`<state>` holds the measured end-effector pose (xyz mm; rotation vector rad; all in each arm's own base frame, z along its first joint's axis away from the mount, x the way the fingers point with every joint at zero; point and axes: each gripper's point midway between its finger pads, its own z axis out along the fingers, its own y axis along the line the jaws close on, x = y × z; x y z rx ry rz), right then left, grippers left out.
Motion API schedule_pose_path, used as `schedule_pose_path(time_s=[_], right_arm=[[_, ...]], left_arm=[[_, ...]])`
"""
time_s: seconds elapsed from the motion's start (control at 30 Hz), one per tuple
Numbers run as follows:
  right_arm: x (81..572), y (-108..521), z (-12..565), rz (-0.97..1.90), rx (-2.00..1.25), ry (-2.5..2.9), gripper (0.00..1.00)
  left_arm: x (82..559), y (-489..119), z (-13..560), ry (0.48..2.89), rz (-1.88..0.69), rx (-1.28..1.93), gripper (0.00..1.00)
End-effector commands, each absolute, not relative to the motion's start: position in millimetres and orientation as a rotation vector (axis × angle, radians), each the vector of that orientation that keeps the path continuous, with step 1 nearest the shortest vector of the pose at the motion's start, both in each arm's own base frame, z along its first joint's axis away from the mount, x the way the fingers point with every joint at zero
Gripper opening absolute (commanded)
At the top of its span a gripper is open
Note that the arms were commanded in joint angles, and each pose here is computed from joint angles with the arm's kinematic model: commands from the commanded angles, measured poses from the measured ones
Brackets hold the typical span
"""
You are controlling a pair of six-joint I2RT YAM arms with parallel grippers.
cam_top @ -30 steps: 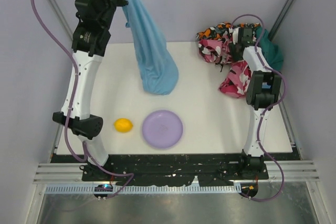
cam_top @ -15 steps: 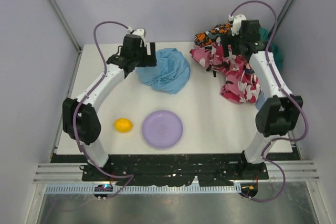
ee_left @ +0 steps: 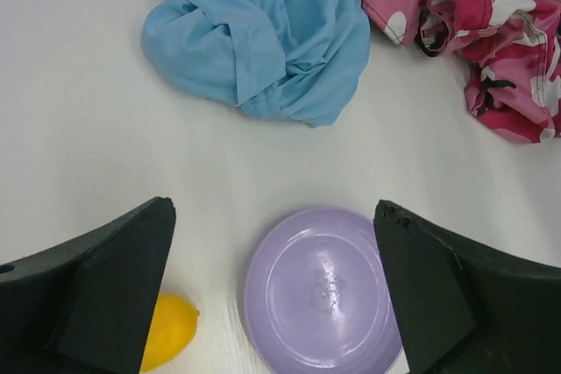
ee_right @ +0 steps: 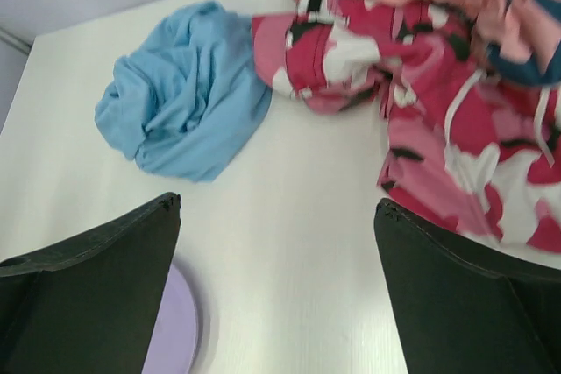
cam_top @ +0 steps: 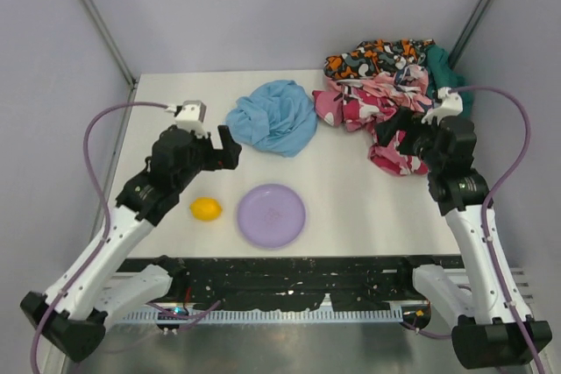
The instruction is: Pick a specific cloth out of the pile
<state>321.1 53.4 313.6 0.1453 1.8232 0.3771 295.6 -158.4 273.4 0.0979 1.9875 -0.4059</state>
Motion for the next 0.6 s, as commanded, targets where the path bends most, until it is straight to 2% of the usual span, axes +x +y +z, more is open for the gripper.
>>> schedule_pose_path(time_s=[0.0,0.27,0.57], right_arm=[[289,72,273,0.566,0.251,1.868,0.95],[262,69,242,0.59,0.309,1.821,0.95],[256,53,251,0.515,0.361,1.762,0.95]], left_arm=[[266,-137,248,1.991,-0.425,-0.011,1.0],[242,-109,238,1.952,-0.399,-0.109,1.0],[240,-105,235,1.95,-0.381,-0.124,1.0]])
